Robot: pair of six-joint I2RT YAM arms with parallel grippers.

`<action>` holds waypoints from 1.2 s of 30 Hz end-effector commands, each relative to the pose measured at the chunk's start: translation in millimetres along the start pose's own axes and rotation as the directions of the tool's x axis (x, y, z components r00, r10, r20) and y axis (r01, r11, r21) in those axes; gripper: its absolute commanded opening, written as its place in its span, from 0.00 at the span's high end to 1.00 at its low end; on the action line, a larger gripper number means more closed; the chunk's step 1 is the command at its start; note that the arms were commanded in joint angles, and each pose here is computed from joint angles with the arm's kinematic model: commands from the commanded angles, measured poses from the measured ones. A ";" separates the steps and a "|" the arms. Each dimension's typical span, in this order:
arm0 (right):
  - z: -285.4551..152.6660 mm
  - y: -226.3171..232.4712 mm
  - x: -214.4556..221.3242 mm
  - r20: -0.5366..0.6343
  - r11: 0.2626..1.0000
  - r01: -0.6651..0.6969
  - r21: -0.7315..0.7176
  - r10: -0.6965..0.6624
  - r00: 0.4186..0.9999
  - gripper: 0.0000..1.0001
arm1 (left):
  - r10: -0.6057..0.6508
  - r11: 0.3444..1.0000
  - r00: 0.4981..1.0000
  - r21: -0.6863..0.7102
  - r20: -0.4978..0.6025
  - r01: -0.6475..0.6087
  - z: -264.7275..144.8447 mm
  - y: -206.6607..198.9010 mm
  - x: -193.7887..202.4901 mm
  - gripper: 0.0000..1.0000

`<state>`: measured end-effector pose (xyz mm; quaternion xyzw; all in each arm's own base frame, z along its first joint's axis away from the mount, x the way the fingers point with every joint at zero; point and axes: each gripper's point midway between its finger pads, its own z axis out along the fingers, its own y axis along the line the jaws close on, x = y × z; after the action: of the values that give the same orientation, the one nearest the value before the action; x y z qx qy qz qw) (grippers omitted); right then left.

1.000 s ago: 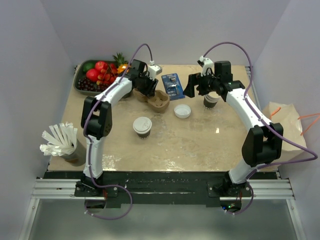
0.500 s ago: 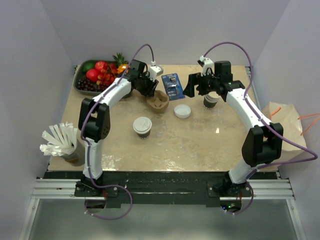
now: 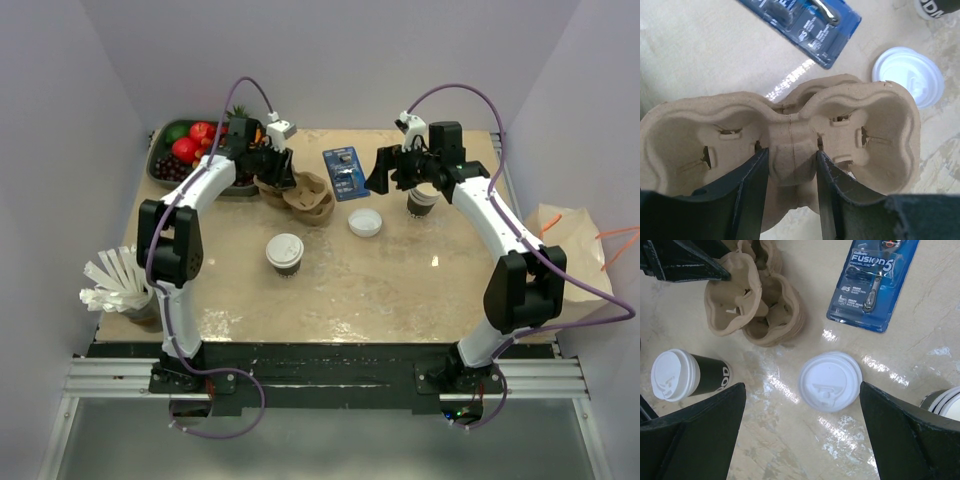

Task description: Pack the takeout coffee

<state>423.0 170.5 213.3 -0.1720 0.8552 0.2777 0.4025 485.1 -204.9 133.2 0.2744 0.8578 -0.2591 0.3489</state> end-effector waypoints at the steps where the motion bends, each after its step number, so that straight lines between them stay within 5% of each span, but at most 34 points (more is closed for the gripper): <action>1: -0.5 0.3 -10.1 0.036 1.000 -0.001 -0.012 0.002 0.999 0.01 | 0.001 0.994 0.993 0.111 0.114 -0.014 -21.2 -25.2 -41.9 0.72; 15: -3.4 4.1 -15.3 0.043 1.000 0.015 -0.022 -0.014 0.999 0.01 | -0.022 0.959 0.987 0.282 0.156 -0.024 -45.7 -49.9 -48.4 0.81; 19: -4.3 8.5 -17.3 0.047 0.999 0.017 -0.040 -0.015 0.999 0.01 | -0.120 0.816 0.974 0.578 0.192 -0.013 -79.2 -87.2 -53.9 0.92; 23: -8.9 16.1 -20.4 0.060 0.997 0.038 -0.074 -0.033 0.998 0.01 | -0.182 0.747 0.972 0.664 0.152 0.036 -97.6 -107.8 -48.2 1.00; 29: -35.0 42.8 -42.6 0.133 0.971 0.188 -0.150 -0.168 0.977 0.01 | -0.158 0.753 0.968 0.658 0.193 -0.008 -114.1 -117.8 -55.3 1.00; 33: -80.3 40.8 -86.6 0.200 0.958 0.284 0.032 -0.284 0.938 0.01 | -0.139 0.783 0.965 0.621 0.221 -0.029 -121.2 -120.7 -60.6 1.00; 36: -127.8 21.6 -117.3 0.234 0.928 0.260 0.266 -0.324 0.917 0.01 | -0.033 0.878 0.962 0.467 0.271 -0.102 -117.3 -114.8 -69.4 1.00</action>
<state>414.8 166.6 272.4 -0.2331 0.8222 0.2577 0.4508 401.0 -230.7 257.1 0.2900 0.7076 -0.5553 0.3268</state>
